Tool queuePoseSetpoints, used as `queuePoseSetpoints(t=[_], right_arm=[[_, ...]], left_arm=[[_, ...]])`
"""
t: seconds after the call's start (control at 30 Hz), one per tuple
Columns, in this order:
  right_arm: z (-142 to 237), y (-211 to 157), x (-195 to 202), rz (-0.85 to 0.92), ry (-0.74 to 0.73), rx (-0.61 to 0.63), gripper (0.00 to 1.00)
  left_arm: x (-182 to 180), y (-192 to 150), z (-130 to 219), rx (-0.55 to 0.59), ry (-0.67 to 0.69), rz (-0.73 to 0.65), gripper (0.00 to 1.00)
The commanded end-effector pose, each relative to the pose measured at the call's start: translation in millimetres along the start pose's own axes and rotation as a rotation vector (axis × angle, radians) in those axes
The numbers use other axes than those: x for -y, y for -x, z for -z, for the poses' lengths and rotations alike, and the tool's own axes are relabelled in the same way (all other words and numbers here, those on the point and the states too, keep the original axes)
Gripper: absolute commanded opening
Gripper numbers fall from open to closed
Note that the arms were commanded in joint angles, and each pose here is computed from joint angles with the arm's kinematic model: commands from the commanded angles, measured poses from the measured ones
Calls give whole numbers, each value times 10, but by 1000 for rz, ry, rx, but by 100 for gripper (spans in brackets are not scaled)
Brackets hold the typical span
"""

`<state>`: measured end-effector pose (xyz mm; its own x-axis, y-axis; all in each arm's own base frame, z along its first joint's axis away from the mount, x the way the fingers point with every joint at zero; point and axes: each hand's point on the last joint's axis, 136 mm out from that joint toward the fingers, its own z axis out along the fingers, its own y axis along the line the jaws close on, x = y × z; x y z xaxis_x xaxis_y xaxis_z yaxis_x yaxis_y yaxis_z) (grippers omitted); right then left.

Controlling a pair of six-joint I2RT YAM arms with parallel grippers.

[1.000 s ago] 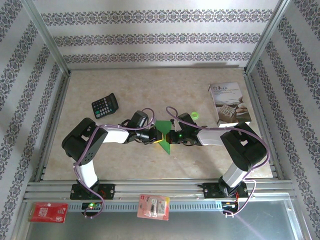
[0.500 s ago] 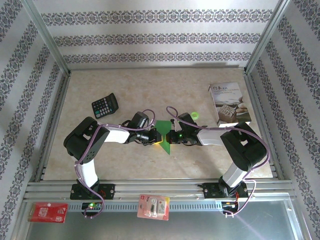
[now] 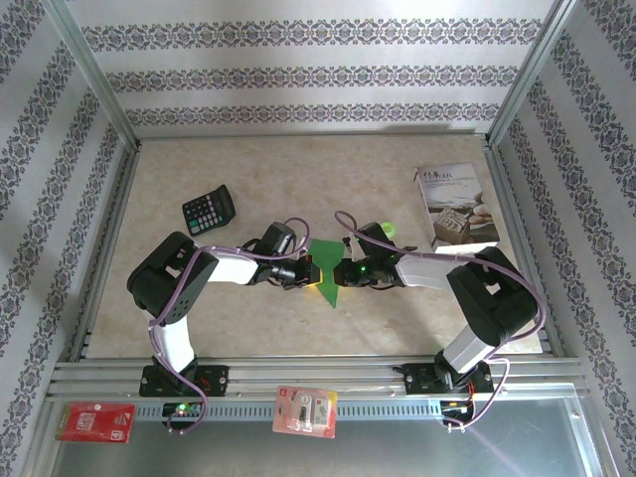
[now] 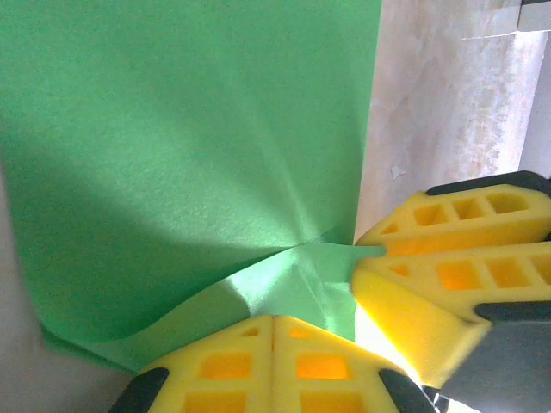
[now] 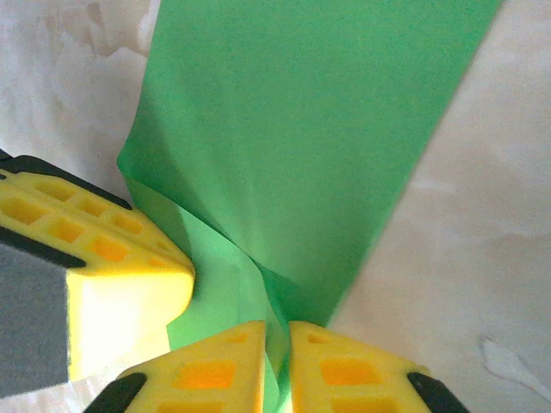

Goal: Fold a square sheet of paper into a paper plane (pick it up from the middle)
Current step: Third fold the triangle at the center of the table.

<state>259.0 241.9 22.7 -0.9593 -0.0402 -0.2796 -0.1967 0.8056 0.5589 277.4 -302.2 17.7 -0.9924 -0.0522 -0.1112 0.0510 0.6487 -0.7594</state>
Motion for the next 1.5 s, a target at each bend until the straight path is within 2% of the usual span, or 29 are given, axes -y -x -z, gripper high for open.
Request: queuePoseSetpoints(t=[0.0,0.2,0.5,0.87,1.17,1.3,1.47], right_arm=[[172,64,-32,20,-16,16,19],[248,-78,-274,14,80,20,21],[60,-476,-623,69,164,-33,14],[-167,-533,-308,32,60,-89,8],[-147,-820,-74,-27,32,-134,6],[-108,-909,-30,-58,55,-136,5],[-70,-860,-177,-97,170,-128,4]], left_arm=[[-631,-335,-45,-85,194,96,0],[-661,-334,-48,-80,206,105,0],[-682,-311,-59,-59,207,127,0],[-673,-315,-51,-65,207,120,0],[-716,-339,-48,-75,222,113,0],[-729,-350,-45,-78,224,113,0],[-735,-353,-44,-79,226,112,0]])
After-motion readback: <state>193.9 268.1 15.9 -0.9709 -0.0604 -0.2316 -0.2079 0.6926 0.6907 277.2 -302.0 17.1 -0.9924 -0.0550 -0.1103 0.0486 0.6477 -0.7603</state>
